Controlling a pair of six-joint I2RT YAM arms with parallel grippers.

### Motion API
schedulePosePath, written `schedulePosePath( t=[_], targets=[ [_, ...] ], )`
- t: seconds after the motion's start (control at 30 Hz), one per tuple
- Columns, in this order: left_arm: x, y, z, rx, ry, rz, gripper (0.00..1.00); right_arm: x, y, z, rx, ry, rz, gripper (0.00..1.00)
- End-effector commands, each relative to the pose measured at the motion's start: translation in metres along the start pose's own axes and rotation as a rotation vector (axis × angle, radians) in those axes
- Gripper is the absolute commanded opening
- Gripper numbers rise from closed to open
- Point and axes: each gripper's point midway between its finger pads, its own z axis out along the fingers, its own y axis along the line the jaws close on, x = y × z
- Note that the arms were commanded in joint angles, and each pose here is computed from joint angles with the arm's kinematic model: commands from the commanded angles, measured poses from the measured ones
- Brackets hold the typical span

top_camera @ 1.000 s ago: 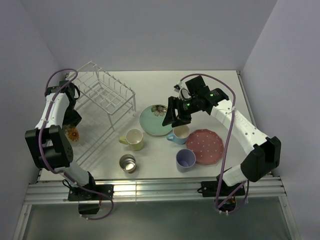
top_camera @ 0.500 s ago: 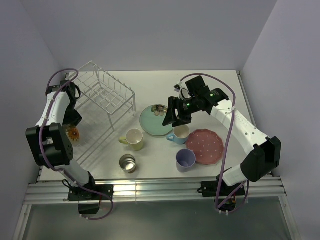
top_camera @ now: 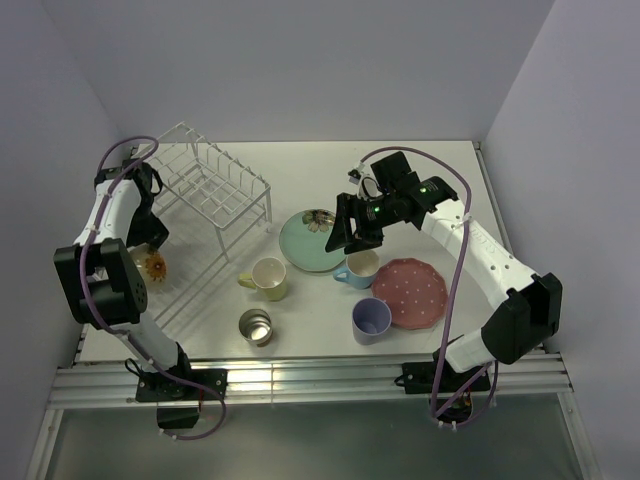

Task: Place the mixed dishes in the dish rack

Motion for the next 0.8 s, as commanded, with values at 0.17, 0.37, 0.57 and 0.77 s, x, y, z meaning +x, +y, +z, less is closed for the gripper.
schedulePosePath(
  t=[0.17, 0.37, 0.57, 0.77],
  targets=[
    [-0.012, -0.015, -0.008, 0.096, -0.033, -0.015, 0.99, -0.004, 0.007, -0.006, -0.014, -0.032, -0.053, 0.68],
    [-0.019, -0.023, -0.017, 0.181, -0.056, -0.046, 0.99, -0.005, 0.007, -0.006, -0.012, -0.033, -0.051, 0.68],
    [-0.029, -0.026, -0.028, 0.264, -0.085, -0.112, 0.99, -0.004, 0.007, -0.006, -0.012, -0.032, -0.052, 0.68],
    [-0.034, -0.025, -0.031, 0.315, -0.085, -0.157, 0.99, -0.003, 0.006, -0.006, -0.007, -0.033, -0.054, 0.68]
  ],
)
